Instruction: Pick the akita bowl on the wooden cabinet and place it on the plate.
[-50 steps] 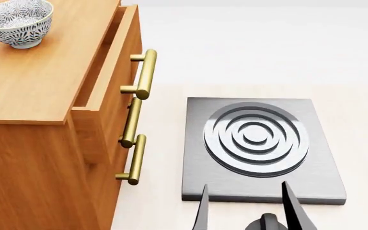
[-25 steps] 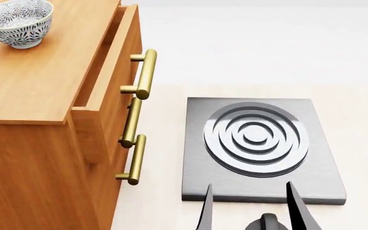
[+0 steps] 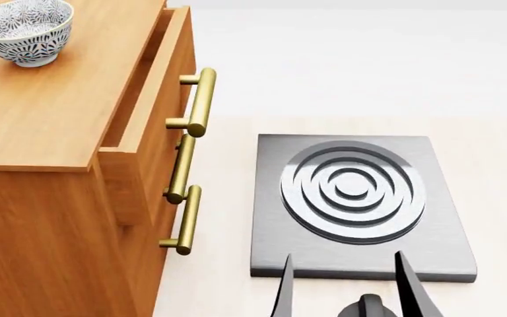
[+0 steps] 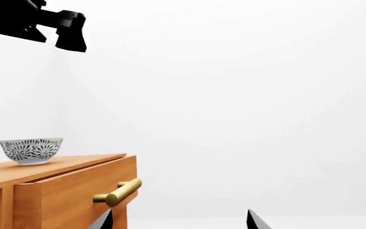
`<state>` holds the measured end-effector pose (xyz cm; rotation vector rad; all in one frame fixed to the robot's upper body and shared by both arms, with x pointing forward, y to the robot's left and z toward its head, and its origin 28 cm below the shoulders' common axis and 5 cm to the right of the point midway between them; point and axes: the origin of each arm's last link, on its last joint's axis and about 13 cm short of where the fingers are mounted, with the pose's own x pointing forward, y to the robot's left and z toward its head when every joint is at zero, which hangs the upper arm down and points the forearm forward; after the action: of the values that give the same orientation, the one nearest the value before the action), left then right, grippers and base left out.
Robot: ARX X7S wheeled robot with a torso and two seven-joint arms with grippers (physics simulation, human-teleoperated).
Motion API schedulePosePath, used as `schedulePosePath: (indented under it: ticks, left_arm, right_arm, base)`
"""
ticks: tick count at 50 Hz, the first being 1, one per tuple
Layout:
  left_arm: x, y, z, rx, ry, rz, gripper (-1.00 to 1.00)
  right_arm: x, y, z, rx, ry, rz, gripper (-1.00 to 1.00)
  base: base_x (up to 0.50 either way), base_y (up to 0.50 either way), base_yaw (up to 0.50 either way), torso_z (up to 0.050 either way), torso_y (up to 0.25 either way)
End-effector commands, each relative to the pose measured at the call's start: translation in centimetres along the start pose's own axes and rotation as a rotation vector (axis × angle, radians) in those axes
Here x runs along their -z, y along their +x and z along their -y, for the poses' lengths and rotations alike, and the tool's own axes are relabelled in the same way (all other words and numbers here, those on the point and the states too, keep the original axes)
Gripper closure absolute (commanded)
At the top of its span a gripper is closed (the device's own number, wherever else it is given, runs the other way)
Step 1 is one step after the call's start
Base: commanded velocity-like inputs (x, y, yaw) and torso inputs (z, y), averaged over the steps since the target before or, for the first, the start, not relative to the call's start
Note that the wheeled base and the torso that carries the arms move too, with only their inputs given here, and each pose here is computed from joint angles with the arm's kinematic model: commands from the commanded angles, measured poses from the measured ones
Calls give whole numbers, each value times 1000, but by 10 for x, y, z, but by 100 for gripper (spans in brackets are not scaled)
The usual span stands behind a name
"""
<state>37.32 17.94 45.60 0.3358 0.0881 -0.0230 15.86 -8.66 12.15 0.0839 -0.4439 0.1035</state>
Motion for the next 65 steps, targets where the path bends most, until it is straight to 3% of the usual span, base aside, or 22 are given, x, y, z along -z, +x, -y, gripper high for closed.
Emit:
schedulePosePath:
  ticks: [1,10,13,15,16,21,27,31,34,41,49,54,58,60,62,65]
  left_arm:
    - [9,3,-9,-53,-50,-64,-100]
    - [21,9,-13,-111,-113,-107,-100]
    - [27,11,-16,-116,-189,-126,-100]
    - [30,12,-17,-127,-194,-140,-100]
    - [34,14,-19,-132,-255,-152,-100]
    - [44,17,-23,-149,-356,-192,-100]
    - [51,18,-37,-300,-476,-224,-100]
    - [53,19,-42,-343,-500,-223,-100]
    - [55,20,-44,-358,-501,-224,-100]
    - [57,20,-52,-506,-497,-228,-100]
    - [48,16,-55,-510,-451,-188,-100]
    - [47,16,-59,-535,-469,-160,-100]
    - [42,16,-61,-574,-439,-116,-100]
    - [37,14,-62,-623,-361,-82,-100]
    - [33,14,-61,-623,-352,-55,-100]
    - [26,12,-57,-643,-257,-9,-100]
  right_arm:
    - [0,1,1,0,-18,12,-100]
    - [0,1,-2,-10,-25,11,-100]
    - [0,1,-2,-11,-27,10,-100]
    - [1,2,-2,-14,-27,9,-100]
    - [1,2,-3,-15,-28,7,-100]
    - [3,2,-4,-19,-32,3,-100]
    - [5,2,-4,-20,-34,-2,-100]
    - [5,2,-4,-21,-33,-3,-100]
    - [6,2,-5,-25,-34,-6,-100]
    - [7,2,-5,-26,-32,-8,-100]
    - [8,2,-5,-28,-33,-8,-100]
    - [7,2,-5,-28,-32,-5,-100]
    - [8,2,-6,-30,-32,-8,-100]
    - [8,2,-6,-31,-30,-8,-100]
    - [8,2,-6,-30,-29,-9,-100]
    - [8,1,-6,-32,-29,-9,-100]
  base:
    - [0,0,0,0,0]
    - [0,0,0,0,0]
    - [0,0,0,0,0]
    - [0,0,0,0,0]
    - [0,0,0,0,0]
    - [0,0,0,0,0]
    - [0,0,0,0,0]
    - [0,0,0,0,0]
    - [0,0,0,0,0]
    - [0,0,0,0,0]
    - [0,0,0,0,0]
    - [0,0,0,0,0]
    - [0,0,0,0,0]
    - [0,0,0,0,0]
    - [0,0,0,0,0]
    - [0,0,0,0,0]
